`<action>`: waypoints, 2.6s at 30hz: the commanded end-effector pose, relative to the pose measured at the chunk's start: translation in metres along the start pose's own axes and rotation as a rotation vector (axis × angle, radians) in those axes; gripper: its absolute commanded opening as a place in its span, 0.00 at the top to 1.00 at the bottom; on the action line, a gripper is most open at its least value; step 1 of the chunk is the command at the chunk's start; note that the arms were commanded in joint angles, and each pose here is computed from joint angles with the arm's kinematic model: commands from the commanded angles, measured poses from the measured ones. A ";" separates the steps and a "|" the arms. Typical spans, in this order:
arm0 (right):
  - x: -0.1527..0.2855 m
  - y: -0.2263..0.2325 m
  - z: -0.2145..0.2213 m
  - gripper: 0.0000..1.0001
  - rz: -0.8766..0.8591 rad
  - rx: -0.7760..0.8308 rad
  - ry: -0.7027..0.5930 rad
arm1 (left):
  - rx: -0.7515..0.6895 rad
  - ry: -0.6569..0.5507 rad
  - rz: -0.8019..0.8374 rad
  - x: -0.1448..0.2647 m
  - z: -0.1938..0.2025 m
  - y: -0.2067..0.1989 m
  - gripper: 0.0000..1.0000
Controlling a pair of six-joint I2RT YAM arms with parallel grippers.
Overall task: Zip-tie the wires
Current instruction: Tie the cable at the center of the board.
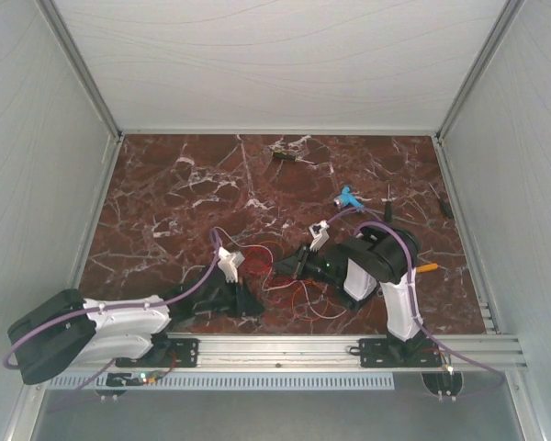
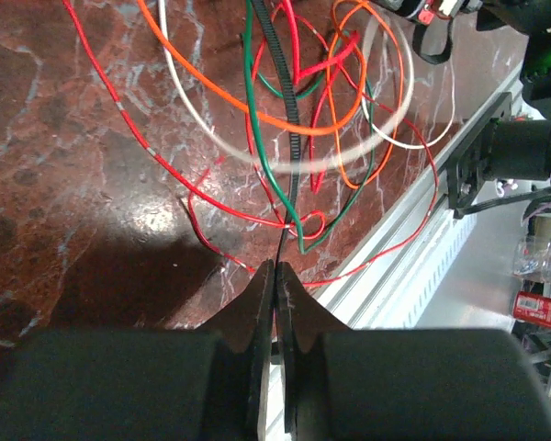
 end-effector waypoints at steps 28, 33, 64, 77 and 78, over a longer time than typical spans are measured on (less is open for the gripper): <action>0.000 0.070 -0.027 1.00 -0.197 0.977 -0.212 | 0.236 0.206 0.050 0.008 -0.030 -0.035 1.00; 0.004 0.074 -0.016 1.00 -0.214 1.207 -0.279 | 0.244 0.218 0.078 0.009 -0.037 -0.037 1.00; 0.006 0.091 -0.024 1.00 -0.188 1.967 -0.382 | 0.303 0.396 0.023 0.020 -0.066 -0.031 1.00; 0.023 0.099 -0.027 1.00 -0.163 2.204 -0.425 | 0.324 0.445 -0.031 0.016 -0.081 -0.020 1.00; 0.023 0.101 -0.025 1.00 -0.165 2.226 -0.424 | 0.325 0.452 -0.039 0.015 -0.081 -0.019 1.00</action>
Point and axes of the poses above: each gripper's point midway between its finger pads, its own x axis back along the fingers, its own y axis along the line the jaws close on, z = x × y, the point moved 9 cm from there along x, back along the fingers, and after that the axes turned 1 degree about x, right-handed, at the moved point
